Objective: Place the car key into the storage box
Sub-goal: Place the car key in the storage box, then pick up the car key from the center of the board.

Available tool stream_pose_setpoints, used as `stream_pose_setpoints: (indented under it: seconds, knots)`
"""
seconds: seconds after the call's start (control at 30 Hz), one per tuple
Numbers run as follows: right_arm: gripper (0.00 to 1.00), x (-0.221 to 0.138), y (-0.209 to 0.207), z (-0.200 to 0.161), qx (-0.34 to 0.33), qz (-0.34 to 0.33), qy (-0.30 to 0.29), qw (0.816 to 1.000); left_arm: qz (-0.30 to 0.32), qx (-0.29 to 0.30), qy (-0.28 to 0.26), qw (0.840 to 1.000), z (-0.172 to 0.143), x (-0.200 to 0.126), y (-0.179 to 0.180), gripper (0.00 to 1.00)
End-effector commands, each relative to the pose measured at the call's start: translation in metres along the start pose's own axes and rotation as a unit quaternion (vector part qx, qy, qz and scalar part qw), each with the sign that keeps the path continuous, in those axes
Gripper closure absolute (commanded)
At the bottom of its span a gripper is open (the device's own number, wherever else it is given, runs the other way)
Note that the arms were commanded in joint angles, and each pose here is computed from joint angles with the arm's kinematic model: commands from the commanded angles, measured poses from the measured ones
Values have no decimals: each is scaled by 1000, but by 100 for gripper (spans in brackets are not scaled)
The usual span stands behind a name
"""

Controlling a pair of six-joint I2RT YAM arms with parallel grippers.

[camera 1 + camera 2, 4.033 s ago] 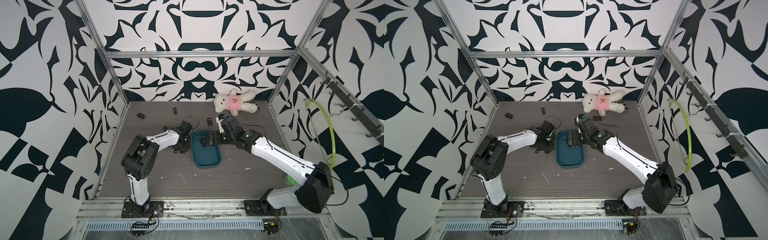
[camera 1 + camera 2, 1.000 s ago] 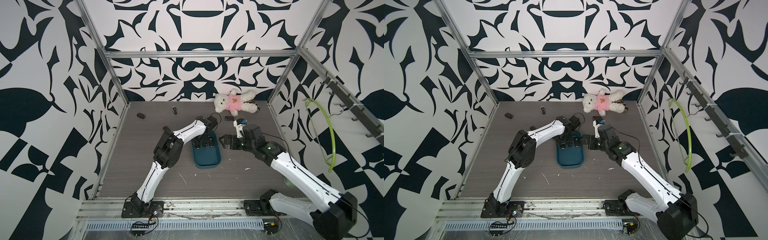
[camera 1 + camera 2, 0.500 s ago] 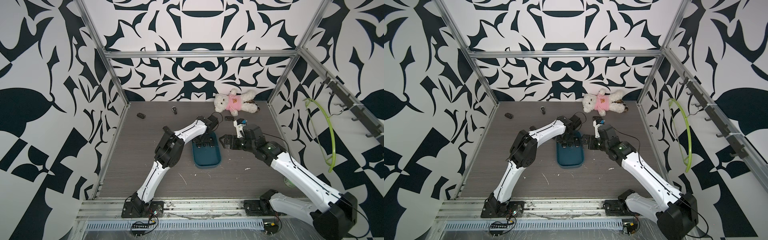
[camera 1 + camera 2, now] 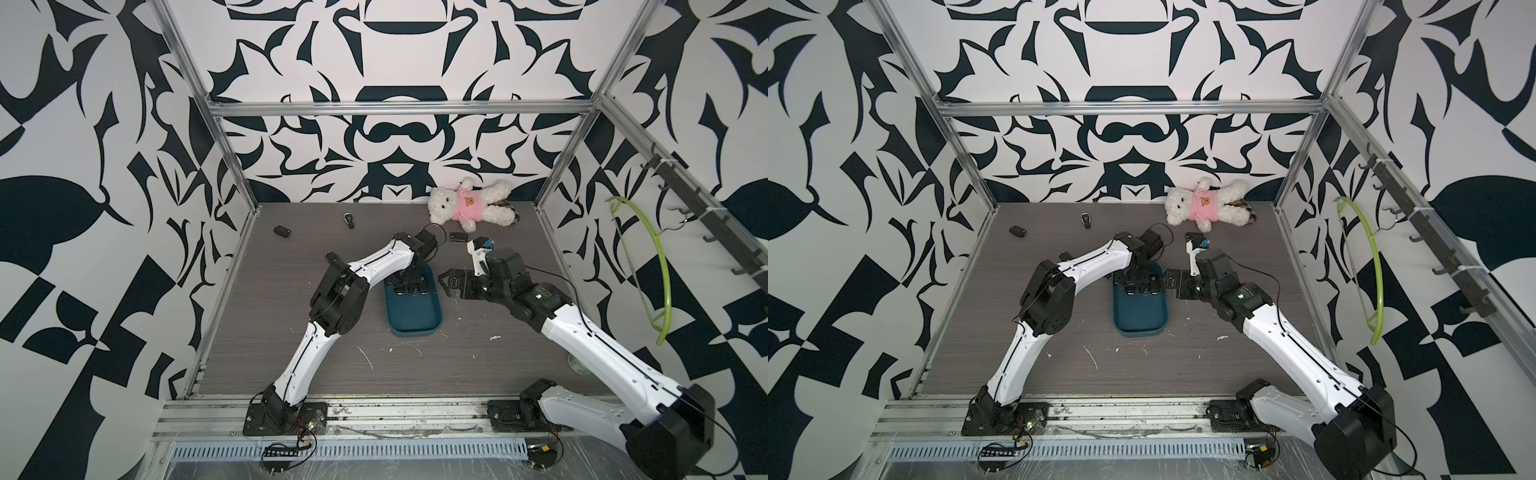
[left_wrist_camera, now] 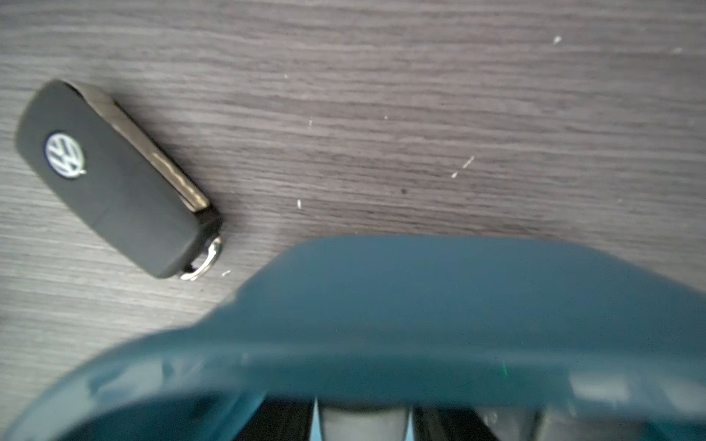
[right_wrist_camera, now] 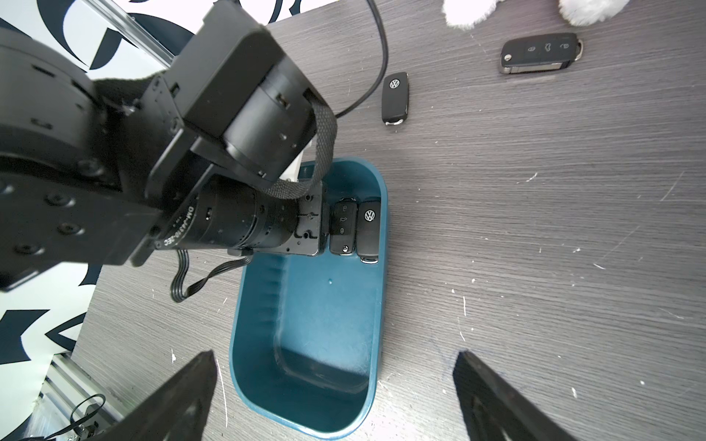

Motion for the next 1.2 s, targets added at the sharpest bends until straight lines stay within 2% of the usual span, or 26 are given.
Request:
stream_pose_setpoints:
  seconds: [0.0,0.2,0.47,0.6,0.7,0.8,0.87,1.17]
  knots:
    - [1,-3,3,9,0,3,-17,1000,-11,-1,-4,1000,3,-8,-4,52]
    - [1,-1,3,9,2,5,-16,1000,-20,-3,-15,1000,8,-23,-3,50]
    - [1,2,7,10,1,16,-13,1000,-30,-9,-37,999,13,-61,8,47]
    - [0,5,14,14,-1,32,-10,999,-35,-11,-57,998,15,-85,22,40]
    - [1,8,20,17,-5,45,-9,999,-45,-15,-84,995,19,-105,35,24]
    - [1,14,28,19,-11,55,-4,998,-51,-29,-100,993,23,-116,54,13]
    - [1,18,34,20,-15,63,-1,998,-51,-44,-105,992,26,-119,69,1]
    - [1,39,69,25,-37,100,14,994,-39,-112,-100,988,29,-102,147,1]
Point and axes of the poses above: each gripper's point midway between its finger pads, its own x axis out along the fingers, its own y axis along the line the jaws close on, z = x × y, the point moved 2 cm from there along -x, back along the fingers, and after that the axes turned 7 degrees about -x, right-handed, at the moved point
